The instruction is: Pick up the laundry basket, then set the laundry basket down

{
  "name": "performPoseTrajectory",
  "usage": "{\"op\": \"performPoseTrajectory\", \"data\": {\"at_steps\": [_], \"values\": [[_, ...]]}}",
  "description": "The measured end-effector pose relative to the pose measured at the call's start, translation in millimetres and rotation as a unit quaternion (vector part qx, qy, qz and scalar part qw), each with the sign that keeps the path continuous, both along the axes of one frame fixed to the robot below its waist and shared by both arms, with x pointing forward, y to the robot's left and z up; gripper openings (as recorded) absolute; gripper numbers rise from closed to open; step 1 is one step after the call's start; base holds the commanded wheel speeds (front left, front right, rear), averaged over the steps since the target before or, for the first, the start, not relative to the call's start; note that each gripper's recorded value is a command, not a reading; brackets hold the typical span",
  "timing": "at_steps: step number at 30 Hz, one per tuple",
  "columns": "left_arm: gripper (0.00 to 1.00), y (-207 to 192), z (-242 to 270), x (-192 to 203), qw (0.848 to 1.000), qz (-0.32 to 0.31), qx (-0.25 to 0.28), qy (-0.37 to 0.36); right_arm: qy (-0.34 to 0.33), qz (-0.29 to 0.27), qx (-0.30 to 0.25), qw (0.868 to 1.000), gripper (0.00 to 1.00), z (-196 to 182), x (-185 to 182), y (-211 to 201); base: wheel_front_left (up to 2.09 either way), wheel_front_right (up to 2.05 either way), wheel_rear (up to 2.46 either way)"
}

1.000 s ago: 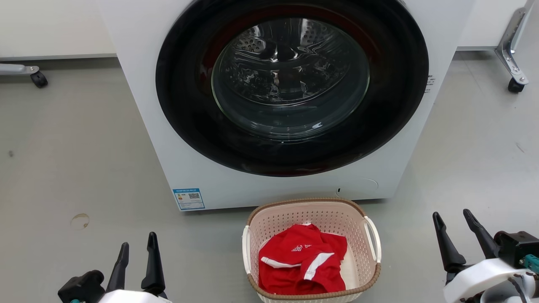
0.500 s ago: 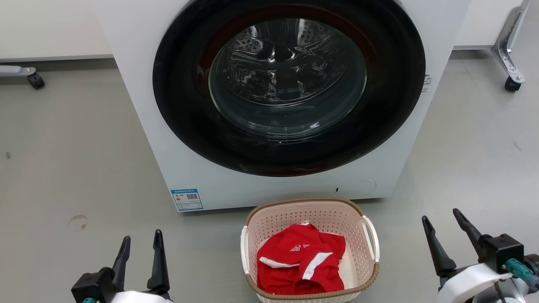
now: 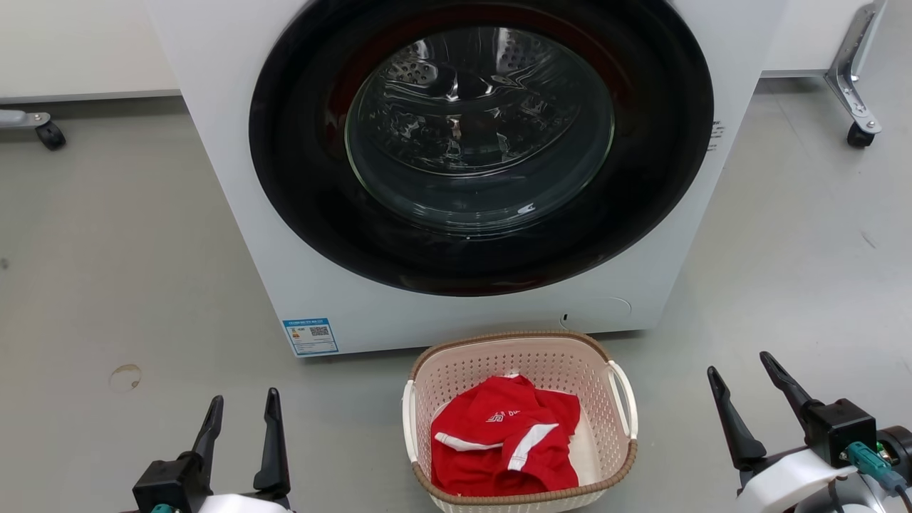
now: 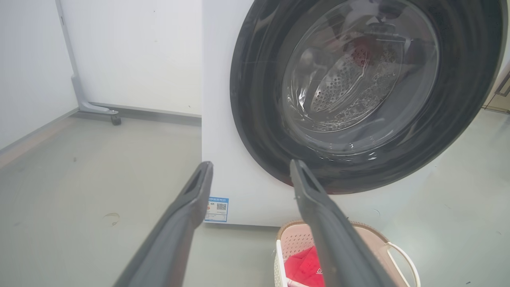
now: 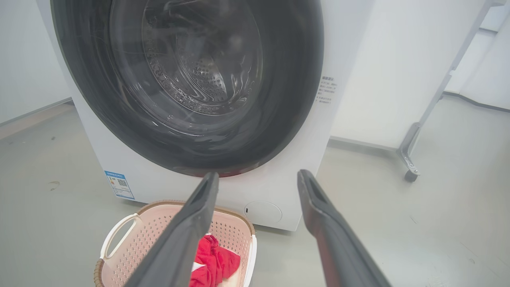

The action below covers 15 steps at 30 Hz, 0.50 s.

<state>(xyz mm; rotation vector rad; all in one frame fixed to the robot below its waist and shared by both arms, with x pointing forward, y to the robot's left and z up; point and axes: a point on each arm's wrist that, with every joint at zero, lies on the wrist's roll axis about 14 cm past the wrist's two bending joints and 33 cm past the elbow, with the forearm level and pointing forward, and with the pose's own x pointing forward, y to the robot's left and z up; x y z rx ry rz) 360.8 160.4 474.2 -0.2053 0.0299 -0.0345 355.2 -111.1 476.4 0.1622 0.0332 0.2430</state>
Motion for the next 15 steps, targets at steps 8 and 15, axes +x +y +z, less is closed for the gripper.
{"op": "performPoseTrajectory", "data": {"at_steps": [8, 15], "values": [[1.00, 1.0, -2.1, -0.1, 1.000, 0.001, 0.000, 0.003, 0.002, -0.002, 0.008, 1.000, 1.00, -0.4, 0.3, 0.0, 0.00, 0.00, 0.00], [1.00, 1.7, -2.4, -0.6, 1.000, 0.002, 0.000, 0.004, 0.003, -0.001, 0.009, 1.000, 1.00, -0.6, 0.7, 1.2, 0.00, 0.00, 0.00]]}}
